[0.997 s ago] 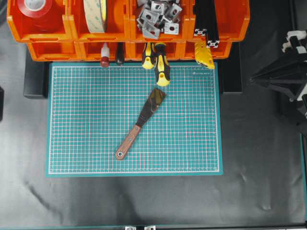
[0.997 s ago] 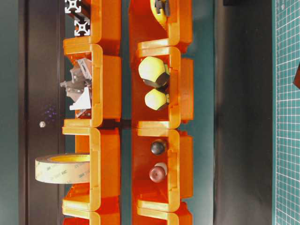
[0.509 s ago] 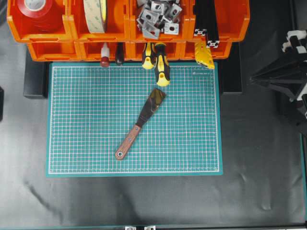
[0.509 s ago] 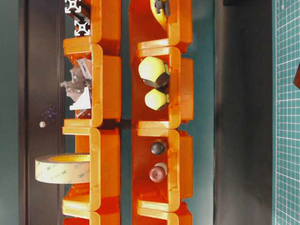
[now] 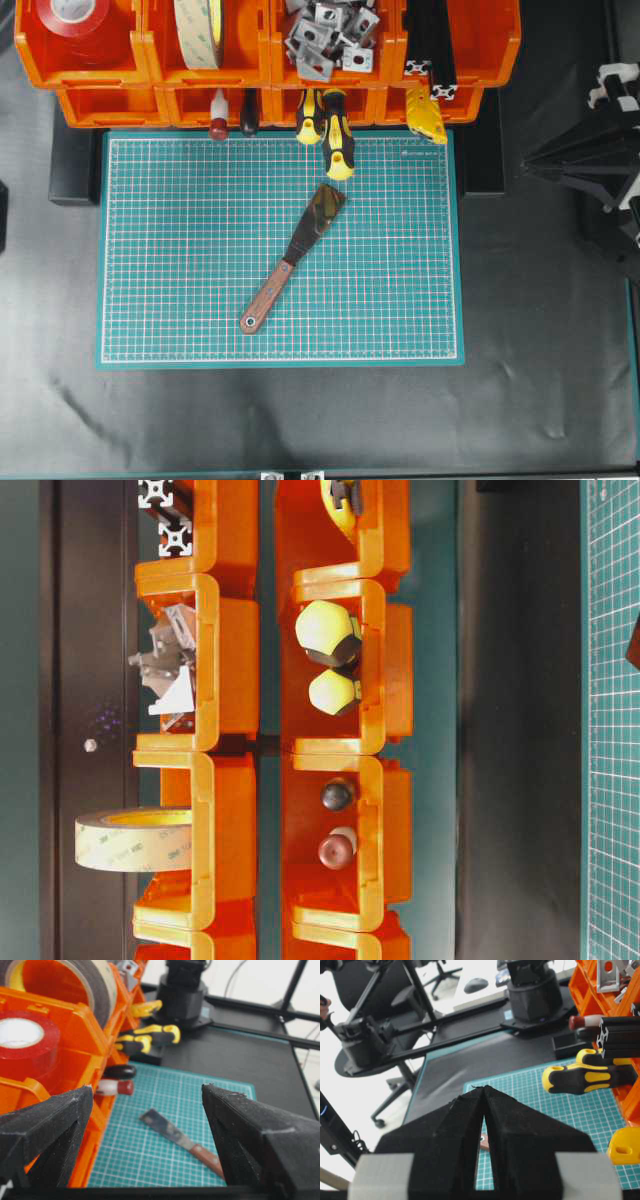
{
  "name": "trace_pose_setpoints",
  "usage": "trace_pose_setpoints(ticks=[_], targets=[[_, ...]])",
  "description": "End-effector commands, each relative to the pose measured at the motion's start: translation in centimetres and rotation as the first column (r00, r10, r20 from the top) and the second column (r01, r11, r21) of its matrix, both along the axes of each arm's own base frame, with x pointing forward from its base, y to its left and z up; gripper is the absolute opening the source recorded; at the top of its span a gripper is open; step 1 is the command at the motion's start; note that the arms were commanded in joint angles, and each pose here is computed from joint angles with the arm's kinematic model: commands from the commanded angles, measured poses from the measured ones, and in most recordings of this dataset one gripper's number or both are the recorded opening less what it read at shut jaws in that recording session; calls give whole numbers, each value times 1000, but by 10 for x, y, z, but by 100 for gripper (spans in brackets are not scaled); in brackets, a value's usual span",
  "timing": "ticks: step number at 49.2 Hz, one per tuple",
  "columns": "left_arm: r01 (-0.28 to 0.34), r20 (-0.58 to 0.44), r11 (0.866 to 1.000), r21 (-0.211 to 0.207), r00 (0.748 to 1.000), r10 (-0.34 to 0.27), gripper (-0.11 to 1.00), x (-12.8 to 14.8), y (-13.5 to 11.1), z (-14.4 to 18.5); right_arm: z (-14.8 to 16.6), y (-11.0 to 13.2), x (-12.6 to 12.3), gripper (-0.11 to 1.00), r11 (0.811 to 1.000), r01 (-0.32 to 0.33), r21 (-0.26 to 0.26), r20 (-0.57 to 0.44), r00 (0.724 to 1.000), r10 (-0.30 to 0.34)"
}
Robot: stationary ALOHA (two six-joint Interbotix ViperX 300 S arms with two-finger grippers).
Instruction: Pick scraper from container rack with left arm.
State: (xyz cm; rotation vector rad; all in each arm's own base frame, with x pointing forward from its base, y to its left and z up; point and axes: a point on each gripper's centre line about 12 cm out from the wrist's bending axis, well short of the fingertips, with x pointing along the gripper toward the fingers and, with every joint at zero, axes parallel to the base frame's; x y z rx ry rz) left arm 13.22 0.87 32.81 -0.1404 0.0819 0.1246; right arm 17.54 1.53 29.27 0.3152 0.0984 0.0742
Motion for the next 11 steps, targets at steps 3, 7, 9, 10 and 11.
trace_pose_setpoints(ticks=[3, 7, 9, 10, 11], targets=[[3, 5, 1000, 4, 1000, -3, 85, 2, -1, 4, 11, 0, 2, 1, 1000, 2, 0, 23, 1000, -2], [3, 2, 1000, 3, 1000, -3, 85, 3, -1, 4, 11, 0, 2, 1, 1000, 2, 0, 23, 1000, -2], [2, 2, 1000, 3, 1000, -2, 85, 3, -1, 4, 11, 0, 2, 1, 1000, 1, 0, 22, 1000, -1], [2, 2, 1000, 4, 1000, -2, 85, 3, -1, 4, 11, 0, 2, 1, 1000, 2, 0, 23, 1000, -2], [3, 3, 1000, 3, 1000, -3, 85, 3, -1, 4, 11, 0, 2, 1, 1000, 2, 0, 23, 1000, -2]])
